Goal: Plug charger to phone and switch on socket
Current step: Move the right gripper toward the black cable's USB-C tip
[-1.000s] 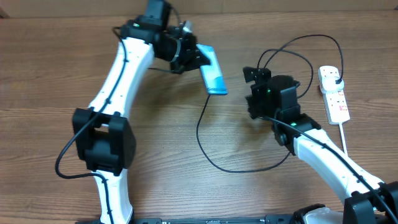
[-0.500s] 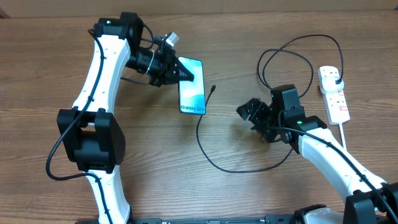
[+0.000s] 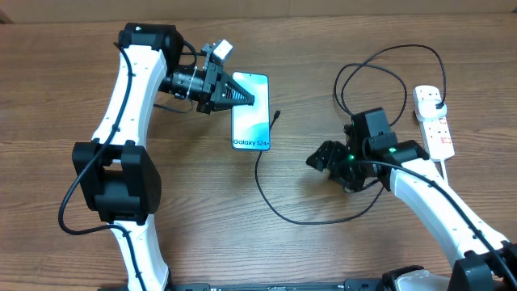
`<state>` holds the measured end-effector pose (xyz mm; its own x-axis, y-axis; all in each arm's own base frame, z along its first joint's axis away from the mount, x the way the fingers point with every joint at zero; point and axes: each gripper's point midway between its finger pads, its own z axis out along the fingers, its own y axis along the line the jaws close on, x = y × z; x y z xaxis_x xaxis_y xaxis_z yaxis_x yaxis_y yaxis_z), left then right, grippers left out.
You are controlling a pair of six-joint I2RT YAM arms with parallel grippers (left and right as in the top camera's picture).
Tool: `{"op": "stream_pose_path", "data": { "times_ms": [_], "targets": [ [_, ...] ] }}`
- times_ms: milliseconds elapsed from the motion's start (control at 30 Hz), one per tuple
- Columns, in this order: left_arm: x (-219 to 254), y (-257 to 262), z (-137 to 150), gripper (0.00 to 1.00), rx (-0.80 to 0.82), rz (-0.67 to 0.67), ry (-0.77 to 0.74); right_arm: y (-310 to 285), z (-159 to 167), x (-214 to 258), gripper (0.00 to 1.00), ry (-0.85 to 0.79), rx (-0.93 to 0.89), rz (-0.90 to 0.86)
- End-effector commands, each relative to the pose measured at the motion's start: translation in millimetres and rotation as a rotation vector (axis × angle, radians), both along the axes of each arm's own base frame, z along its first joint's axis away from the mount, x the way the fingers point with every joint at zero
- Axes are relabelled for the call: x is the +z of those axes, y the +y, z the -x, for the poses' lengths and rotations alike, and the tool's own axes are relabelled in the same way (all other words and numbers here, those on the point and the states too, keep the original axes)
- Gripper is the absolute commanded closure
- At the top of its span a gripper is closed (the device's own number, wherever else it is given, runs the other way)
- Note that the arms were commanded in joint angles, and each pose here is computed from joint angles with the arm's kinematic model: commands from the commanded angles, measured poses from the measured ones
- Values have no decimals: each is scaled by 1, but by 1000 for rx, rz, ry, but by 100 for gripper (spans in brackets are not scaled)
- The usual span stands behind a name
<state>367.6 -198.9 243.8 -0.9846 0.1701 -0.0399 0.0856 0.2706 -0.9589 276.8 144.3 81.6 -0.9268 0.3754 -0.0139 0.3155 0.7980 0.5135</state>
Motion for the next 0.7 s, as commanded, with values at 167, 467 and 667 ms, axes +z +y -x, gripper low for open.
{"op": "stream_pose_path", "data": {
  "times_ms": [167, 467, 667],
  "targets": [
    [37, 8, -14, 96, 81, 171, 0, 8, -22, 27, 39, -125, 22, -40],
    [58, 37, -33, 96, 191, 291, 64, 12, -43, 53, 45, -196, 18, -55],
    [58, 56, -40, 96, 238, 291, 69, 20, -66, 70, 51, -215, -5, -64]
  ]
}}
